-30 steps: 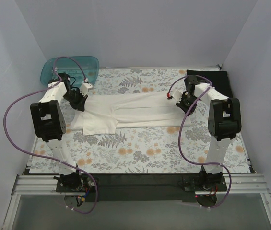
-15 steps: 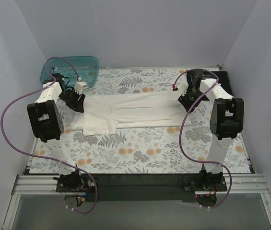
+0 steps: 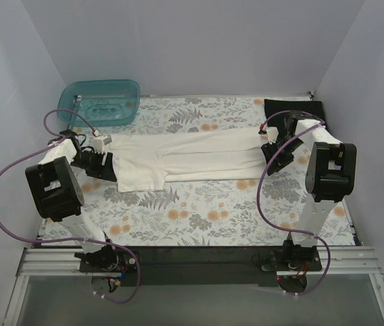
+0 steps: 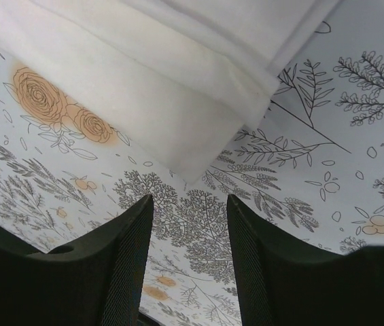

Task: Fold and stack the t-shirts
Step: Fold the tshirt

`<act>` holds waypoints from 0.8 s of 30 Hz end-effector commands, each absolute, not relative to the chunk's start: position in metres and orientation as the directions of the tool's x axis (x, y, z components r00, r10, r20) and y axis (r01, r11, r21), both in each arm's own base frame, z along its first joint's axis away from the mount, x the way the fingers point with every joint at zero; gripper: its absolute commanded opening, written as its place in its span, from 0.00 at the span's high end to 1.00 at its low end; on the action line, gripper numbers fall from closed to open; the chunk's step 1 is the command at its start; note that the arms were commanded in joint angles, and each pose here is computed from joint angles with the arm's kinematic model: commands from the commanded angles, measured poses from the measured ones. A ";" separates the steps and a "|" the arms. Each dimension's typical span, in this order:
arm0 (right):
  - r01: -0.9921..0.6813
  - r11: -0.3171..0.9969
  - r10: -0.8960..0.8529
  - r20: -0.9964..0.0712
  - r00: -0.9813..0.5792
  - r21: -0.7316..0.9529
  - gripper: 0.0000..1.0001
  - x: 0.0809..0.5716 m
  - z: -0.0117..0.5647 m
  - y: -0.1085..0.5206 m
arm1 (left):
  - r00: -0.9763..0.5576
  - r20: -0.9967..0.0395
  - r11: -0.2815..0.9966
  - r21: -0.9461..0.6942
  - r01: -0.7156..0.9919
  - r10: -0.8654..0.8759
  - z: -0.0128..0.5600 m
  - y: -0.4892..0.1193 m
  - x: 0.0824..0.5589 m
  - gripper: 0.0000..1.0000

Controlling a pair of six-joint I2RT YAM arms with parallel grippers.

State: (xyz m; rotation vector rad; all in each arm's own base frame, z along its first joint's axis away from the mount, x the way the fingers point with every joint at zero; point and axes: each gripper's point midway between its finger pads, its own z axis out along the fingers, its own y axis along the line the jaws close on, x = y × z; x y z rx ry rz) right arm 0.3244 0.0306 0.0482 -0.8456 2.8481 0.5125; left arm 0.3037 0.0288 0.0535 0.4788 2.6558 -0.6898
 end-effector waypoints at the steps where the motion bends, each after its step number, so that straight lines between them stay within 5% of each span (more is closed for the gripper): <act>1: -0.505 0.806 -0.449 -0.237 -0.861 0.309 0.46 0.332 0.045 0.039 | -0.847 -0.490 0.839 -0.357 0.411 0.206 0.060 0.028 0.315 0.44; 12: -0.469 0.833 -0.434 -0.179 -0.883 0.293 0.48 0.321 0.011 0.033 | -0.835 -0.499 0.874 -0.270 0.403 0.231 0.059 0.043 0.324 0.44; 24: -0.452 0.840 -0.415 -0.181 -0.892 0.300 0.67 0.325 0.009 0.035 | -0.887 -0.405 0.907 -0.249 0.339 0.221 0.031 0.055 0.313 0.48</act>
